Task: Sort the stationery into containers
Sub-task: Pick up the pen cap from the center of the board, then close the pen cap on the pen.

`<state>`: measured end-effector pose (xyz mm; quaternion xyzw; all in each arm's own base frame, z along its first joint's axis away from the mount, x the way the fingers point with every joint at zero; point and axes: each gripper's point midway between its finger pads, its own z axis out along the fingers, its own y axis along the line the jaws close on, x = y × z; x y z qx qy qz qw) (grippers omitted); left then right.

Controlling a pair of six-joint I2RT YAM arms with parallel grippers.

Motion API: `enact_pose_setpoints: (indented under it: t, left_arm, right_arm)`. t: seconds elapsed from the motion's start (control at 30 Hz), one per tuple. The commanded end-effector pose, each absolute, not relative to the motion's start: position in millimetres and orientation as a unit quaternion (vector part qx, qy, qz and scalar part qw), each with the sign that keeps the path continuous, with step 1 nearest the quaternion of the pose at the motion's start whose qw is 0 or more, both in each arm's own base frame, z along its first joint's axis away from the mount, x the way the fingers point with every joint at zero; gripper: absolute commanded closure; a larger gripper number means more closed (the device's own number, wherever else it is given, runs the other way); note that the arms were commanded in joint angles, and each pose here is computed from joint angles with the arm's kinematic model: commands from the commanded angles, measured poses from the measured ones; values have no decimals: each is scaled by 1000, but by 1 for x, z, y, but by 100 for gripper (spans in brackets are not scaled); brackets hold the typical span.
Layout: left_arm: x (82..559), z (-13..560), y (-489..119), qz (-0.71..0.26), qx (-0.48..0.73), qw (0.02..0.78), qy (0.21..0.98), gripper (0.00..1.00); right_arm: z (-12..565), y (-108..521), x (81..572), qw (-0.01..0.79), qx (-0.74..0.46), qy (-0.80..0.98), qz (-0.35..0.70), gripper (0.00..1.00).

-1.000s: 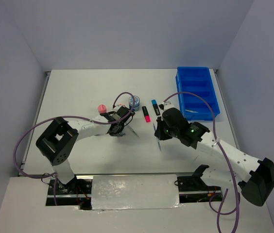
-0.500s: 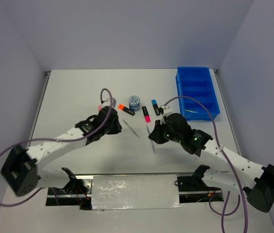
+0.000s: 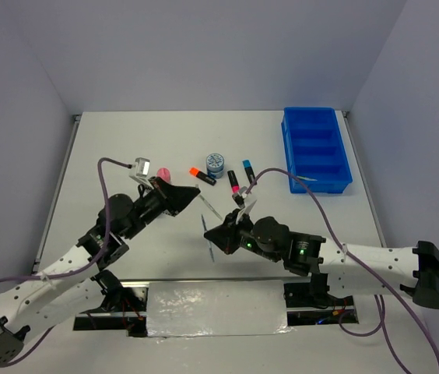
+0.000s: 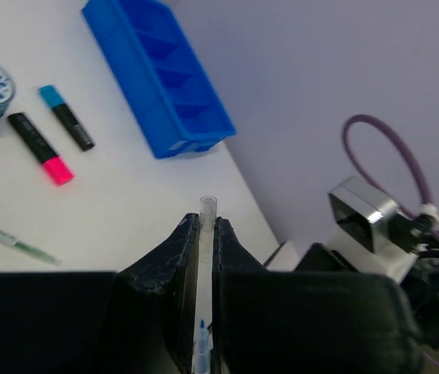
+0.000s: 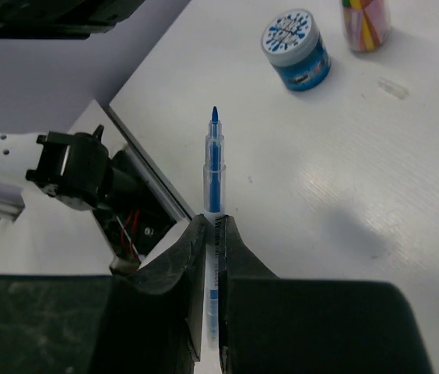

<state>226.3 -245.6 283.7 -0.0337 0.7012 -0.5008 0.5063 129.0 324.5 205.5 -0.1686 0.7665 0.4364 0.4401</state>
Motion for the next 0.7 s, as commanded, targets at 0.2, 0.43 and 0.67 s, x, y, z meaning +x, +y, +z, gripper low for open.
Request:
enact_pose_setpoints:
  t: [0.2,0.43,0.67]
  left_arm:
    - [193,345,-240,-588,-6,530,611,100]
    - [191,336,-243,-587,8,525,617,100]
    - [190,332,-246,-583,22,522,621,100]
  right_arm:
    - [268,336,139,512,-131,713,460,100]
    - [270,336,140,516,-140,716,450,100]
    - [276,335,140,523,-143,710,449,100]
